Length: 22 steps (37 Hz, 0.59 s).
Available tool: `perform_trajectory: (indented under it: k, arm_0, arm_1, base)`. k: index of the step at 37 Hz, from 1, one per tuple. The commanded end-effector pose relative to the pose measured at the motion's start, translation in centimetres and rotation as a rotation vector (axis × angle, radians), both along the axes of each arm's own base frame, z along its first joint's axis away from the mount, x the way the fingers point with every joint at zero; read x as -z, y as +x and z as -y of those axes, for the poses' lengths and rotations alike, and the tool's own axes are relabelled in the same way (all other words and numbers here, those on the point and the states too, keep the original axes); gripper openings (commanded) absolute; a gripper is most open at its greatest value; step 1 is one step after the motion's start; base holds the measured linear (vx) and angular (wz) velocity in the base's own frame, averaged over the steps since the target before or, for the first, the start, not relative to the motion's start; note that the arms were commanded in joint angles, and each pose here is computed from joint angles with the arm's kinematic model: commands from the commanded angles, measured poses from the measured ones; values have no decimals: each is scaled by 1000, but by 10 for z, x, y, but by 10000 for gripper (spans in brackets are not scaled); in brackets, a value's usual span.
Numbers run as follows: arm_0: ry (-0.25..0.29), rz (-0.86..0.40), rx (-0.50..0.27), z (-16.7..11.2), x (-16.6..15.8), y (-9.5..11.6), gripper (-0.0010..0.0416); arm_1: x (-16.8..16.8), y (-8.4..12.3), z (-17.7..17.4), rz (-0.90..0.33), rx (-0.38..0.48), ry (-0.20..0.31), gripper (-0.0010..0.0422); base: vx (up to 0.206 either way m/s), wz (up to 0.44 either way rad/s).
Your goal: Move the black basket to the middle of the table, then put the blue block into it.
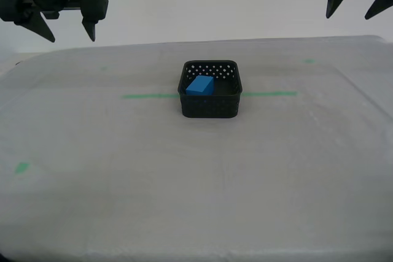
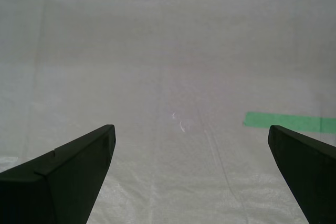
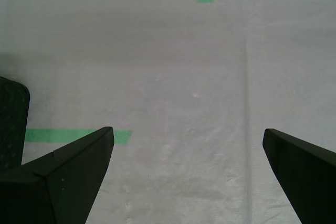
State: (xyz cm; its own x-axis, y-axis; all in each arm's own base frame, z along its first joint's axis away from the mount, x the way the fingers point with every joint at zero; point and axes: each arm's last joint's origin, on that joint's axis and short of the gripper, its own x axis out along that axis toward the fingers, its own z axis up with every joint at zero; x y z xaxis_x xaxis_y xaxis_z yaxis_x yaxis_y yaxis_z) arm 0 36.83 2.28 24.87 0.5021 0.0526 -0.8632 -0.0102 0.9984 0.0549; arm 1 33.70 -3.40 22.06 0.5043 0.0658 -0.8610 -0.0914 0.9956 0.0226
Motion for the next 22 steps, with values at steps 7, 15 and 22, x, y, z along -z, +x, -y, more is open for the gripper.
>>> perform_trajectory:
  k: [7,15,22]
  arm_0:
    - [-1,2,0,0,0,0,399]
    - [-1,1,0,0,0,0,399]
    - [-1,2,0,0,0,0,398]
  arm_1:
    - [0,0,0,4,0,1,400]
    - [0,0,0,4,0,1,400]
    - [0,0,0,4,0,1,400]
  base:
    - [0,0]
    - [0,0]
    - [0,0]
